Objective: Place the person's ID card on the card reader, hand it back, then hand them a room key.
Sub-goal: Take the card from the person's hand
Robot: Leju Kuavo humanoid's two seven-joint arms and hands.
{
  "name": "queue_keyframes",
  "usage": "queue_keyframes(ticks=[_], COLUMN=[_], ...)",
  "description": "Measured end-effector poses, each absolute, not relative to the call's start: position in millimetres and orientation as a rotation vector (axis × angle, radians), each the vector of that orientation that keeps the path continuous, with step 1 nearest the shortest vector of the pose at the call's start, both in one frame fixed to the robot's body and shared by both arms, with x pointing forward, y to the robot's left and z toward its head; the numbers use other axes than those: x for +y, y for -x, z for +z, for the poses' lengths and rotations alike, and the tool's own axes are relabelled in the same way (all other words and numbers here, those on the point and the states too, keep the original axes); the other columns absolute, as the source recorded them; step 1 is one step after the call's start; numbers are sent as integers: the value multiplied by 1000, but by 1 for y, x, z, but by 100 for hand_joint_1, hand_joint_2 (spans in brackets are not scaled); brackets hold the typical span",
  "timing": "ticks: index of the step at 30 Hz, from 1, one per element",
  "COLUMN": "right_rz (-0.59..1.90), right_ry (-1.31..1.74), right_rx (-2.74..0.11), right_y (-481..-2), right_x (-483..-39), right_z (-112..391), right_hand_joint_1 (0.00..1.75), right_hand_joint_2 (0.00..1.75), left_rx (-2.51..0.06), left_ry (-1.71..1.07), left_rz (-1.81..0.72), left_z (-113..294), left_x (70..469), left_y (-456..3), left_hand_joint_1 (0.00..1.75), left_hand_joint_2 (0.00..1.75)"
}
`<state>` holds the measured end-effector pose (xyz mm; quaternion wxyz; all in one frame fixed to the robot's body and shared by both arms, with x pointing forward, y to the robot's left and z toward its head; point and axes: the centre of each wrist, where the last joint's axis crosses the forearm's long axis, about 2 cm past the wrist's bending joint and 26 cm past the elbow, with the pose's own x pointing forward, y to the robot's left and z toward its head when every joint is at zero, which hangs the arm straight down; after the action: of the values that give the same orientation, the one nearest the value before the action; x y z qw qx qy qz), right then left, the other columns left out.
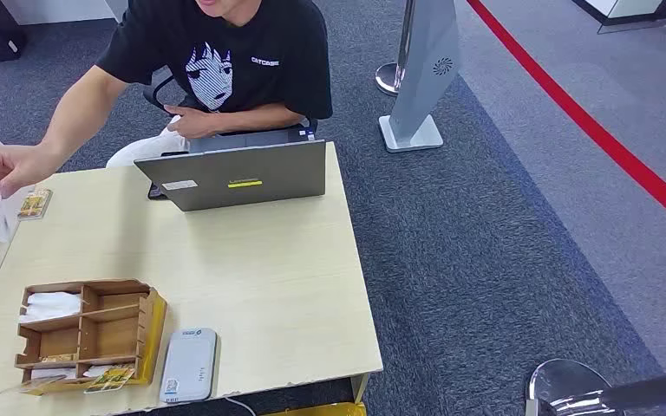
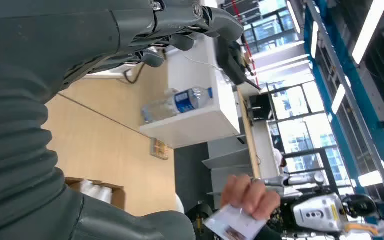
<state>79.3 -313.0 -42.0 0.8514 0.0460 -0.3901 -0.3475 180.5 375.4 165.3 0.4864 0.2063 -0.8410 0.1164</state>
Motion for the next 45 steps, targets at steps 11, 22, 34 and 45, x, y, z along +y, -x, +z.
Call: queue_keyframes(ticks=[11, 22, 34, 45], right_rz=[-686, -621, -561, -486], right_ry=[-110, -145, -165, -167], right_rx=[-819, -829, -837, -832], right_y=[-93, -114, -129, -139], right_x=[-303, -292, -285, -280], right_z=[-44, -45, -45, -45], right_hand_joint_1=[0, 0, 0, 0], right_hand_joint_2=[175, 175, 175, 175], left_rx=[-2168, -2196, -2094, -1885], left_ry=[-532, -677, -926, -1341], left_rz=[-123, -532, -845, -1030], left_z=[219, 268, 300, 332], left_x=[368, 356, 356, 374], left_y=[-240, -290, -316, -335], left_hand_joint_1=[0, 0, 175, 175], left_hand_joint_2=[175, 175, 175, 175])
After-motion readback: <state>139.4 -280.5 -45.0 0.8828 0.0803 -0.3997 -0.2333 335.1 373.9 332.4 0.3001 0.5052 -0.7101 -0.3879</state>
